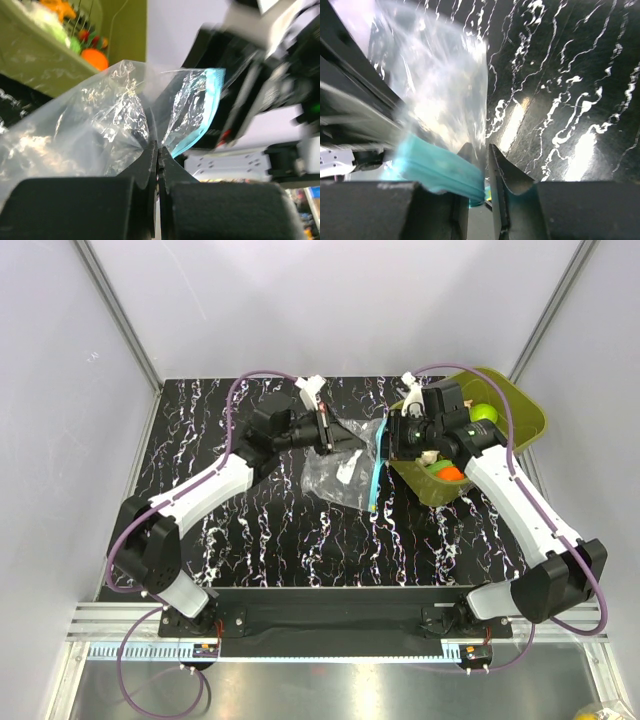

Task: Place the food in the zip-top bag and seal the zipper
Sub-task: Open the zipper of the food storage bag.

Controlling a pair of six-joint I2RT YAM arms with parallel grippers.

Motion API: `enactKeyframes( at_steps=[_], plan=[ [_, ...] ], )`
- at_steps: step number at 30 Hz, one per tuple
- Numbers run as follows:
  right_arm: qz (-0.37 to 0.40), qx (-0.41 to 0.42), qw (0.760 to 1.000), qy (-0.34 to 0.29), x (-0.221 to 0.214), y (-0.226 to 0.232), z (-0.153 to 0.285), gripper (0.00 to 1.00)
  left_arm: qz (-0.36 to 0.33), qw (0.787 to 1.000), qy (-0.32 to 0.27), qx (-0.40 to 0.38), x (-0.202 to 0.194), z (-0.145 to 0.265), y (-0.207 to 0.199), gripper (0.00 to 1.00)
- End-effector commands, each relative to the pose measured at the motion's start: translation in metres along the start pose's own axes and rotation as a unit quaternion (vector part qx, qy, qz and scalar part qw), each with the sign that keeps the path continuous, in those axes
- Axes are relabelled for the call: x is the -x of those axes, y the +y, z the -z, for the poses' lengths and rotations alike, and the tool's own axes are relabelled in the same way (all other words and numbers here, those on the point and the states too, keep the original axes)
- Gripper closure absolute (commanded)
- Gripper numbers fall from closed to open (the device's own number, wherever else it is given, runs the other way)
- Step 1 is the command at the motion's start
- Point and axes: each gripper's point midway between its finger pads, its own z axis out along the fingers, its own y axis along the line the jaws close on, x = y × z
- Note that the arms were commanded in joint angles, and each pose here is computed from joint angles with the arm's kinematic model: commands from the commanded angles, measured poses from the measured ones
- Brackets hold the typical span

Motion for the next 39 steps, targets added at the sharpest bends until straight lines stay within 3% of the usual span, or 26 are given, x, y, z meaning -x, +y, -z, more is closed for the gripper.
enactKeyframes(
  at_steps=[1, 5, 10, 13, 14, 15, 17, 18, 21, 30, 39],
  plan=[
    [0.012, 0.034, 0.999, 0.000, -0.006, 0.016, 0.001, 0.73, -0.013, 0.994, -0.081, -0.069, 0.046, 0.019, -0.050, 1.00],
    [0.008, 0.043, 0.999, 0.006, -0.012, 0.017, 0.000, 0.73, 0.007, 0.990, -0.119, -0.074, 0.064, 0.029, -0.043, 1.00],
    [0.013, 0.037, 0.999, -0.008, -0.004, 0.017, 0.004, 0.97, 0.011, 0.990, -0.120, -0.074, 0.065, 0.030, -0.040, 1.00],
    [0.013, 0.018, 1.000, -0.008, -0.002, 0.014, 0.007, 1.00, 0.009, 0.992, -0.113, -0.053, 0.062, 0.034, -0.029, 1.00],
    [0.011, 0.011, 1.000, -0.007, -0.001, 0.012, 0.007, 1.00, 0.003, 0.993, -0.109, -0.050, 0.062, 0.035, -0.030, 0.96],
    [0.008, -0.002, 1.000, -0.008, -0.001, 0.008, 0.007, 1.00, -0.004, 0.995, -0.093, -0.019, 0.056, 0.034, -0.017, 0.78],
    [0.003, -0.017, 1.000, -0.002, -0.001, 0.004, 0.008, 1.00, -0.022, 0.997, -0.061, 0.035, 0.051, 0.035, -0.017, 0.61],
    [0.000, -0.028, 1.000, 0.004, -0.001, 0.001, 0.006, 1.00, -0.084, 0.994, -0.046, 0.056, 0.049, 0.036, -0.016, 0.47],
    [-0.007, -0.044, 0.999, 0.010, 0.002, -0.003, 0.005, 1.00, -0.135, 0.982, -0.030, 0.125, 0.047, 0.040, -0.023, 0.36],
    [-0.025, -0.046, 0.999, 0.005, 0.015, 0.001, -0.003, 1.00, -0.070, 0.977, -0.045, 0.196, 0.038, 0.036, -0.021, 0.32],
    [-0.019, -0.038, 0.999, 0.006, 0.019, 0.015, -0.018, 1.00, -0.095, 0.971, -0.039, 0.217, 0.043, 0.014, -0.024, 0.29]
  ],
)
